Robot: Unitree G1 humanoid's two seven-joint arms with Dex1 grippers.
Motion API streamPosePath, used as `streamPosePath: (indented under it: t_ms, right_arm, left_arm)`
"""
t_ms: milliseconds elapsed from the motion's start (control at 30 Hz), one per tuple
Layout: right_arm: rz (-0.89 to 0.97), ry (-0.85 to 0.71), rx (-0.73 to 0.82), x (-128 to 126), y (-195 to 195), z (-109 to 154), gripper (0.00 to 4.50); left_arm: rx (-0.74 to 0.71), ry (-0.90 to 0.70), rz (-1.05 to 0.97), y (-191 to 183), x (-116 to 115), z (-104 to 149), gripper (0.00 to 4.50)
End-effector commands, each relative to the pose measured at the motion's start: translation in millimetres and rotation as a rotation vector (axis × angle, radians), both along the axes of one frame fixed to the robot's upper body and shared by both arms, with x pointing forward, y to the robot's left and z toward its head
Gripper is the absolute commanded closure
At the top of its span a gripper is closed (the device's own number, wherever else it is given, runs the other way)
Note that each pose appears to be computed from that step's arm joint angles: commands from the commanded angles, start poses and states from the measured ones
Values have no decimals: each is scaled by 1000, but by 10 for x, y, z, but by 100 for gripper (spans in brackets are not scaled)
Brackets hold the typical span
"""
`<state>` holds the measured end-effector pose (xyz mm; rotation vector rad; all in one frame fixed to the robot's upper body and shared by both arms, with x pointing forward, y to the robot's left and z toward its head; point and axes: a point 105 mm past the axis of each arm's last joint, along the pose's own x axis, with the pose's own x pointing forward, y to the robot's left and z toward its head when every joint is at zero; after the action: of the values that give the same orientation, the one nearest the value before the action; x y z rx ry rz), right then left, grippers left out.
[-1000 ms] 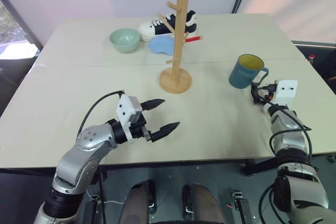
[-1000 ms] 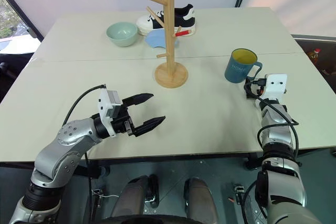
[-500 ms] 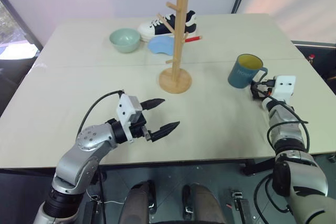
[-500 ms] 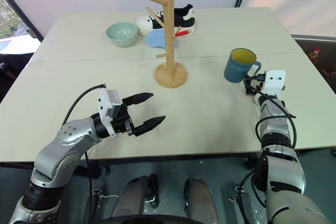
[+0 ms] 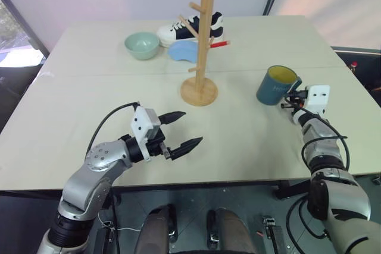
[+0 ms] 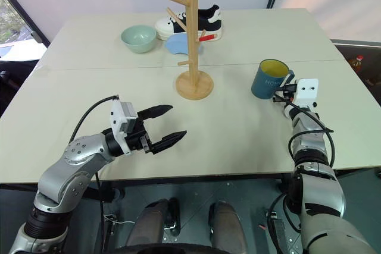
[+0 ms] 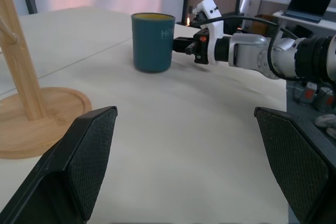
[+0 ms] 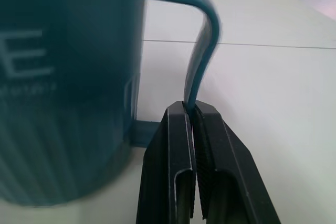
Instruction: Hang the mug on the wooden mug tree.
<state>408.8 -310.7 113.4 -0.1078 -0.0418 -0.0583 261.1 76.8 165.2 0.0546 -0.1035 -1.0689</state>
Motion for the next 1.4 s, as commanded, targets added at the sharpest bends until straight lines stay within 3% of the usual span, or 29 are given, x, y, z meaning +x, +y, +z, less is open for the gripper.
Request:
streamPosePath:
  t_ms: [33,100,233,433,667,1133,1400]
  right_arm:
    - [96,-115,-138,-9,136,343,443]
    - [195,-153,-245,-39,313,483,443]
    - [609,-287,-494,-284,1069,1015,443]
    - [789,-351,-645,-373,1567,1513,443]
    - [821,-338,-688,-194,1687,1694,443]
    - [841,-320,-726,9,1715,1760,443]
    - [898,-317,-728,-55,1692,1752,443]
  left_arm:
    - [1,-46,27,69,7,76,0]
    - [7,-48,50,124,30,74,0]
    - [21,-51,130,402,134,68,0]
    - [-11,-96,144,593,177,232,0]
    - [-76,-129,117,589,116,450,0]
    - [-74,-138,126,560,54,480,0]
    - [-76,-138,120,547,51,488,0]
